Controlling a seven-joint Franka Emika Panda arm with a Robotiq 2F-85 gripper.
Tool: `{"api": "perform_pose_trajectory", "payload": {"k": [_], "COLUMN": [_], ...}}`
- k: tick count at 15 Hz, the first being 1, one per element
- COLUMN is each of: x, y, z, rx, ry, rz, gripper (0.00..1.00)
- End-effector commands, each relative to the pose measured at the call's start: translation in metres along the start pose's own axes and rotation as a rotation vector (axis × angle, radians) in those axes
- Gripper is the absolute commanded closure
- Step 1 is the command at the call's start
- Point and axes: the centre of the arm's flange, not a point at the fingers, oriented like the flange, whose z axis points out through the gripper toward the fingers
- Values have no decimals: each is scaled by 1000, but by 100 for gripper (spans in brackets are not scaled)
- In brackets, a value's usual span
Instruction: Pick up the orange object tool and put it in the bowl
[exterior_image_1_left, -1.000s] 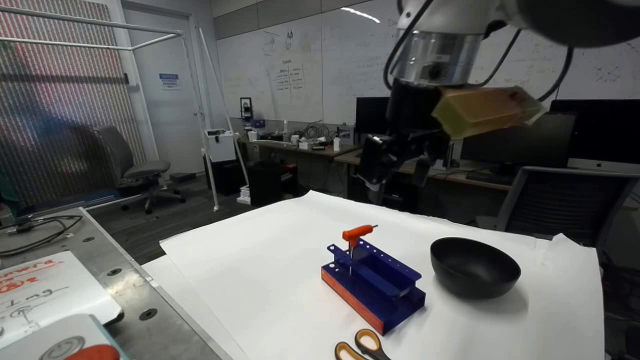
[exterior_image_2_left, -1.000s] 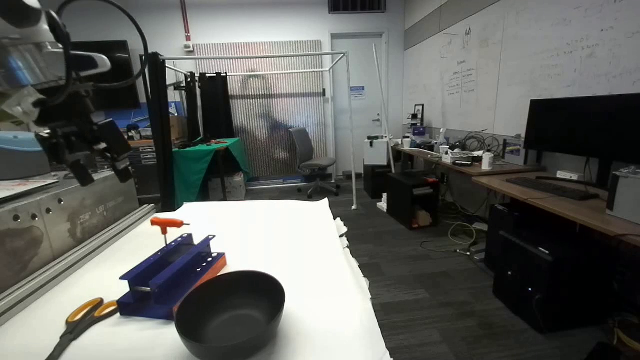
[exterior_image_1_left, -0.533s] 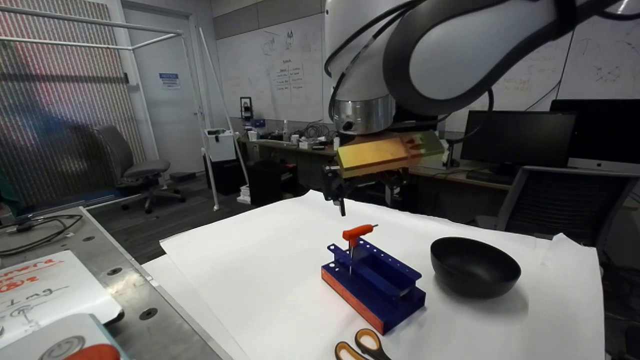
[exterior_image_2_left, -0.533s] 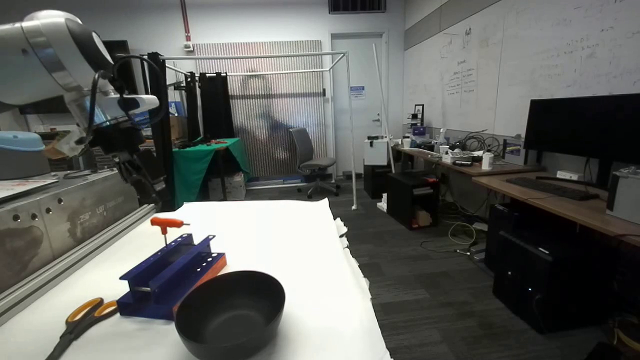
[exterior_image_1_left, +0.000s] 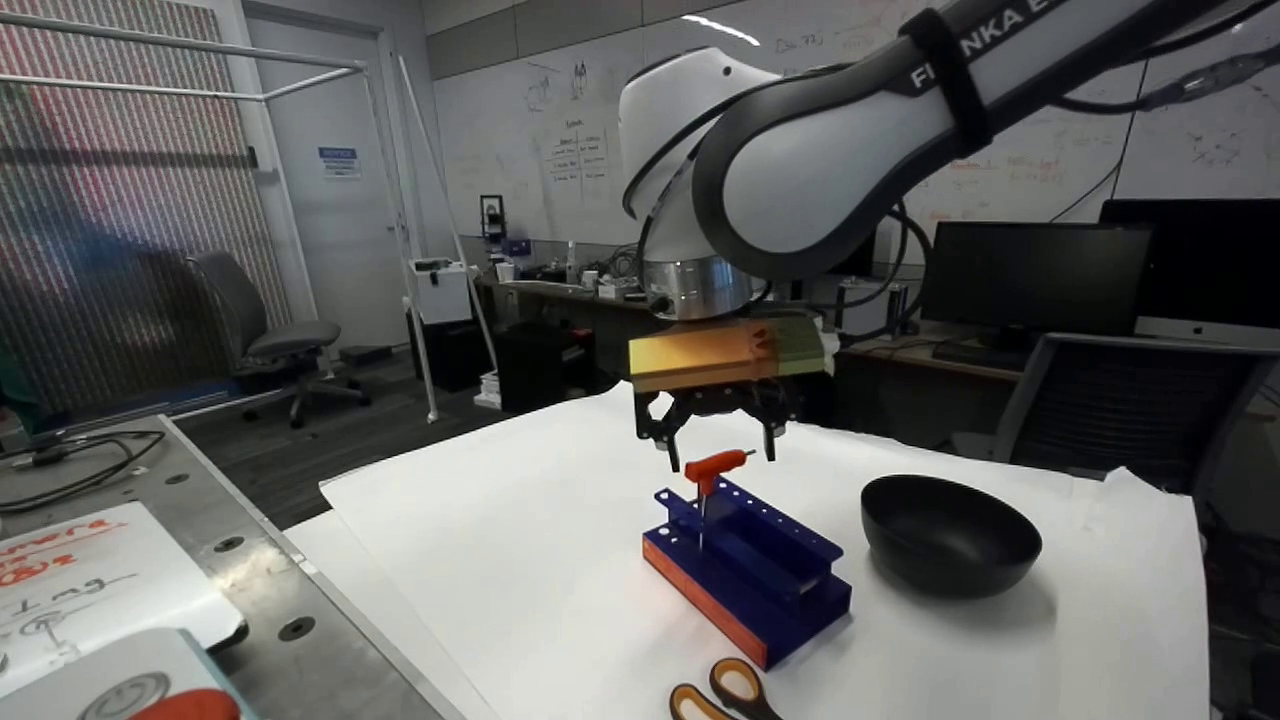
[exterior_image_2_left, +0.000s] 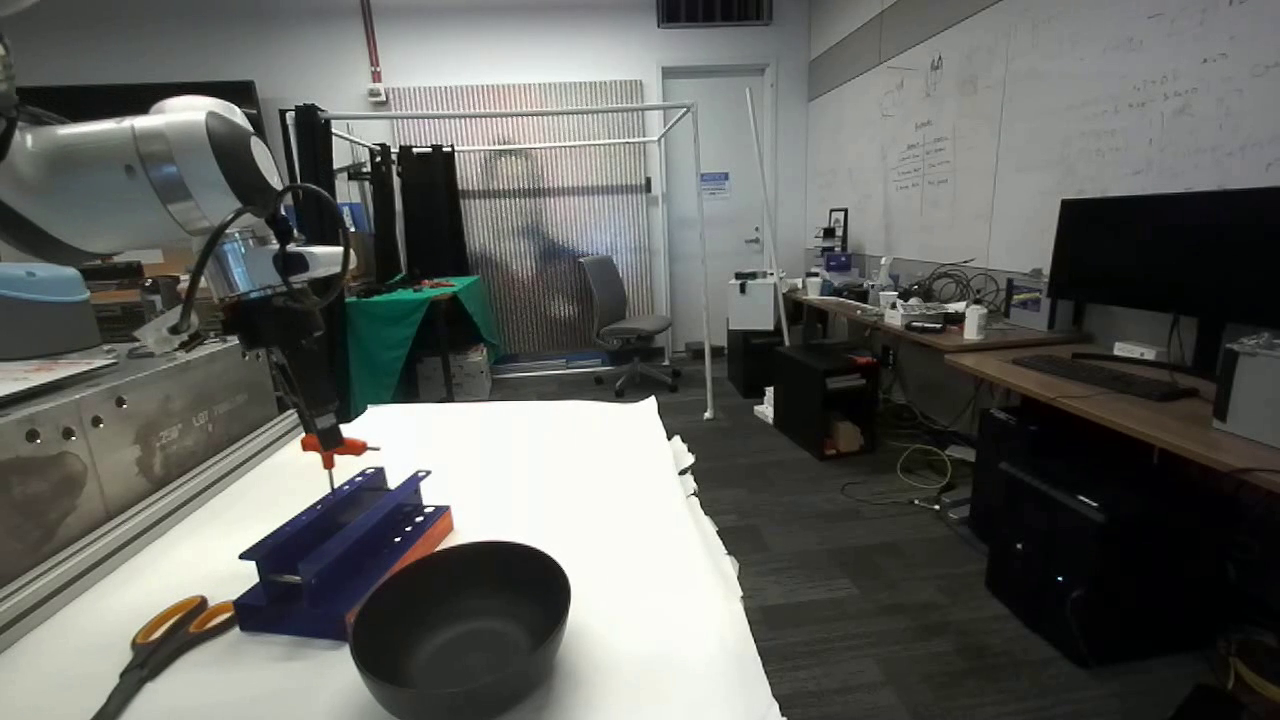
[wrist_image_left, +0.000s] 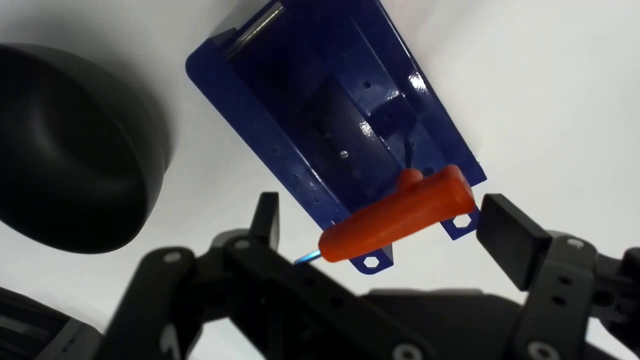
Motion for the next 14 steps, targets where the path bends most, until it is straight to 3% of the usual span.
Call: {"api": "perform_pose_trajectory", "payload": {"k": [1,10,11,14], "x": [6,1,0,-1], "y": [-15,-18,-16,7], "z": [4,5,-1,-49], "rx": [20,52,66,121], "ry": [-9,-9,-11,34], "rz": [59,58,52,29], "gripper": [26,95,99,95]}}
